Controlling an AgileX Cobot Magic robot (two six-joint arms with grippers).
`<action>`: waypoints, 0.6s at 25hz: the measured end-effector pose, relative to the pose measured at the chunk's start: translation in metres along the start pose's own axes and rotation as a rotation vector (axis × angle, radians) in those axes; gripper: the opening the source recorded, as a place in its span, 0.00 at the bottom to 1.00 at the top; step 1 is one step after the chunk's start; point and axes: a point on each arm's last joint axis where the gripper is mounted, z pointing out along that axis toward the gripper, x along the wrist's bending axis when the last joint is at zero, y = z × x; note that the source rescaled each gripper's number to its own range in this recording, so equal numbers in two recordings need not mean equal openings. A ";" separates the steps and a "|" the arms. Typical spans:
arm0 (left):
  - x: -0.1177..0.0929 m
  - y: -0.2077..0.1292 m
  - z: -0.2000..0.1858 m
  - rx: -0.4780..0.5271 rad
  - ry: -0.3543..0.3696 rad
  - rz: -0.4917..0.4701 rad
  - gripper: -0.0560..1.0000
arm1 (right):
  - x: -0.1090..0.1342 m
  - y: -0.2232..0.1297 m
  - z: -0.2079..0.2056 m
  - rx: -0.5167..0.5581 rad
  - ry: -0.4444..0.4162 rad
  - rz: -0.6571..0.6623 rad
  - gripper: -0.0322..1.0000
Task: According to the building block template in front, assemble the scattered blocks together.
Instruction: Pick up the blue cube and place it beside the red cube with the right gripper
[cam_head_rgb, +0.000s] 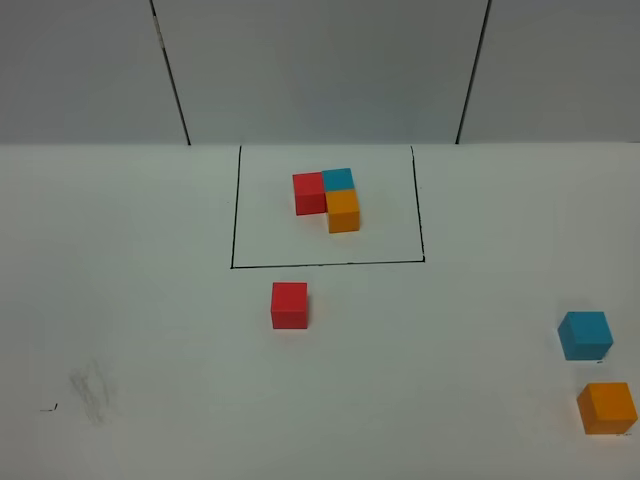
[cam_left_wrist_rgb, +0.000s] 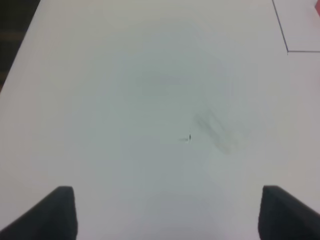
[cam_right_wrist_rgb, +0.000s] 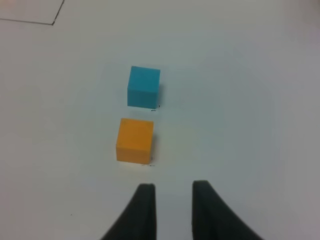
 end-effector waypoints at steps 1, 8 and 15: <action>0.000 -0.004 0.004 0.006 0.000 -0.007 0.75 | 0.000 0.000 0.000 0.000 0.000 0.000 0.03; -0.001 -0.029 0.021 -0.029 -0.009 -0.037 0.75 | 0.000 0.000 0.000 0.000 0.000 0.000 0.03; -0.003 -0.029 0.021 -0.044 -0.037 -0.047 0.75 | 0.000 0.000 0.000 0.000 0.000 0.000 0.03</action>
